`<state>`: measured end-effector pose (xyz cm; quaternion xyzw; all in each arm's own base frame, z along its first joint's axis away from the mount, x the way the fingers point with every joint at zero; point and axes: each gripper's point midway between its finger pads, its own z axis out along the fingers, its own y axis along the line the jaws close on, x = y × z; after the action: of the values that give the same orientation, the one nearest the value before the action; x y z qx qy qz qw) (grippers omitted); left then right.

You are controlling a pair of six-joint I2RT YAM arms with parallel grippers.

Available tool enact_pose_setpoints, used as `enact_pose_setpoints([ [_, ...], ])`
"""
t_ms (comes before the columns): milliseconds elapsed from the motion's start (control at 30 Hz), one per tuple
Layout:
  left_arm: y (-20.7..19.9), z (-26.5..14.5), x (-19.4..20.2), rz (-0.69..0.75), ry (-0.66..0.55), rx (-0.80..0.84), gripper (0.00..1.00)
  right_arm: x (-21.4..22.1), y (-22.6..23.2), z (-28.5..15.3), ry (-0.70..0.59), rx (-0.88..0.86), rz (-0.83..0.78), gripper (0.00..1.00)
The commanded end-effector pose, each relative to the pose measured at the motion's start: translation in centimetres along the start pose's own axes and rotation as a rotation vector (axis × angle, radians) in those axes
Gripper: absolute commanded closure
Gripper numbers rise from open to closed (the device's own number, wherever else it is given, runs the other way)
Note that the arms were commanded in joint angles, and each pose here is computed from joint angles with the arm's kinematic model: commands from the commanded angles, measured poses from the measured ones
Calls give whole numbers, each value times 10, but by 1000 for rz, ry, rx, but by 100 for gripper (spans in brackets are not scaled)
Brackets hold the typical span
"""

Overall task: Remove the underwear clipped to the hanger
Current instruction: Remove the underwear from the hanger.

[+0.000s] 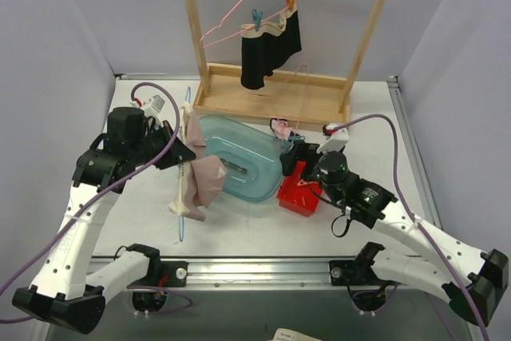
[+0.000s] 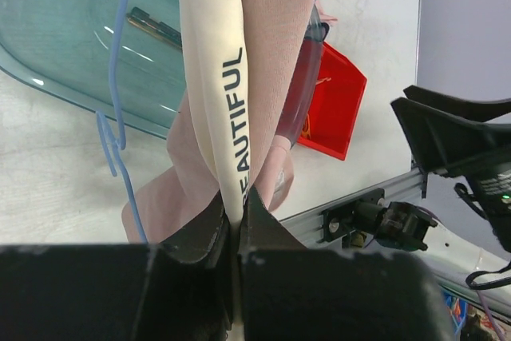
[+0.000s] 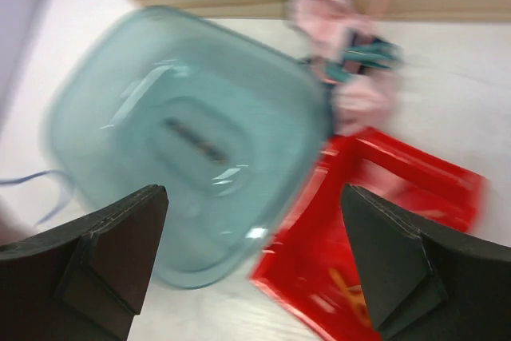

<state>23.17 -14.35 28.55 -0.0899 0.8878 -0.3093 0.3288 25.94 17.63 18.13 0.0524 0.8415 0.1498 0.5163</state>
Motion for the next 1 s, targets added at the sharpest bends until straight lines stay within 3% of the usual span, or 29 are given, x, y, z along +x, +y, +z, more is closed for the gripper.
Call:
enact_pose_setpoints([
  [0,-15,0,-7,16,-12,80,97,-35,106,-32,-27,-548,-60,5],
  [100,-17,7,-5,3,8,108,97,-5,150,-38,71,-767,-147,7],
  [233,-20,7,-2,1,17,133,97,29,188,-33,124,-825,-272,7],
  [367,-25,-1,0,22,19,172,97,17,203,-25,79,-820,-252,7],
  [600,-24,-10,4,19,32,213,97,6,215,-40,45,-976,-161,6],
  [667,-31,-15,7,17,56,287,97,-2,196,-36,11,-940,-113,6],
  [800,-49,-36,17,72,111,454,97,-65,114,-3,-162,-705,111,4],
  [967,-100,-76,53,164,263,832,97,-79,98,6,-139,-765,169,5],
])
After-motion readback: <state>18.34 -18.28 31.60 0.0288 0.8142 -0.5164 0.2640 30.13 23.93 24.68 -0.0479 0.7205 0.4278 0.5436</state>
